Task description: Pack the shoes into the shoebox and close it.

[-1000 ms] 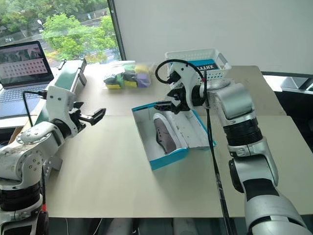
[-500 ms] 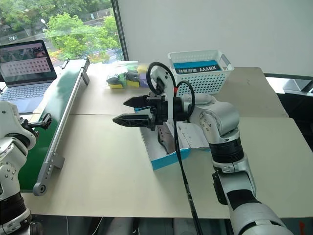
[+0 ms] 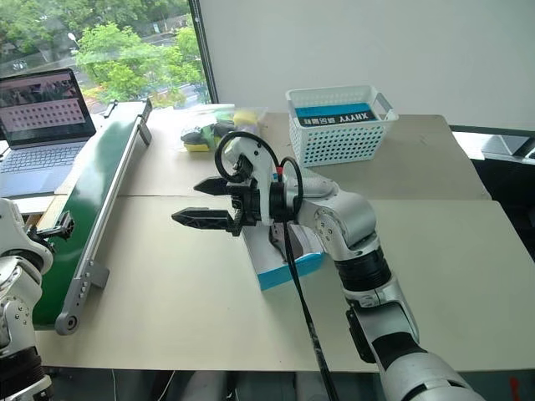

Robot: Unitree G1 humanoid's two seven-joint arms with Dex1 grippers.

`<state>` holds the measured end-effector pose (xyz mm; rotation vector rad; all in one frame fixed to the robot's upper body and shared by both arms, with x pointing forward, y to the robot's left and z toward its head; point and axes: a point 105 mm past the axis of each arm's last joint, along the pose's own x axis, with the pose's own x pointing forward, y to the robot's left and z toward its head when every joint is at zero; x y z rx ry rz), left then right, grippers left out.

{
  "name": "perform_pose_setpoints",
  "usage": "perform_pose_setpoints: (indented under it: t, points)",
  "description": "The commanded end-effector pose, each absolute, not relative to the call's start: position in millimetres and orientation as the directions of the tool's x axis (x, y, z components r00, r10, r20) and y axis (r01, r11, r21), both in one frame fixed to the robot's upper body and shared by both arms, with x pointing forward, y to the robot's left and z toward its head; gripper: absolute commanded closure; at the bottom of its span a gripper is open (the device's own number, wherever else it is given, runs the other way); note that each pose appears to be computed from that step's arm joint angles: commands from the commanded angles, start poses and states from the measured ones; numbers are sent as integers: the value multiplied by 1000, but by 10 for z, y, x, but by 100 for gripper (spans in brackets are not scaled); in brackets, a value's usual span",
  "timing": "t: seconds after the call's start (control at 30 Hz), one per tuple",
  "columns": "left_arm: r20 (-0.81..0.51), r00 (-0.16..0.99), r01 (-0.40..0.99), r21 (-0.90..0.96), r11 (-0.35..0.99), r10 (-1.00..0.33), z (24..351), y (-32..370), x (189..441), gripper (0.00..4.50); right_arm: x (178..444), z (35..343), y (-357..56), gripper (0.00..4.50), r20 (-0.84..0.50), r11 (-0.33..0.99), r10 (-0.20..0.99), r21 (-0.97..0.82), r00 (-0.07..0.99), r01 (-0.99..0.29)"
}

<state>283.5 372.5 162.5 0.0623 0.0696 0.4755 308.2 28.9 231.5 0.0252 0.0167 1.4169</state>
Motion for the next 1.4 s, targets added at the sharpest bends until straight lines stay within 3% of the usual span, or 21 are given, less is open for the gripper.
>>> perform_pose_setpoints:
  t: [0.03,0.37,0.63,0.83,1.0,1.4]
  points:
    - [6,864,-501,112,858,504,1664,3862,2758,0,3178,2325,294,4,83,213,973,35,216,-976]
    - [20,915,-402,122,907,403,1664,3701,2954,0,3117,2201,473,4,100,216,971,36,219,-976]
    - [-17,913,-402,123,907,407,1561,3721,3037,0,3094,2231,533,4,120,221,967,36,224,-975]
    - [-25,916,-395,119,911,400,1507,3660,3053,0,3044,2137,537,4,63,215,975,-28,212,-976]
    - [-11,922,-383,111,917,386,1530,3594,3076,0,3157,1999,459,4,-7,262,964,-120,264,-958]
    - [8,941,-338,99,936,339,1574,3419,3130,0,3208,1987,413,4,-12,280,959,-134,284,-951]
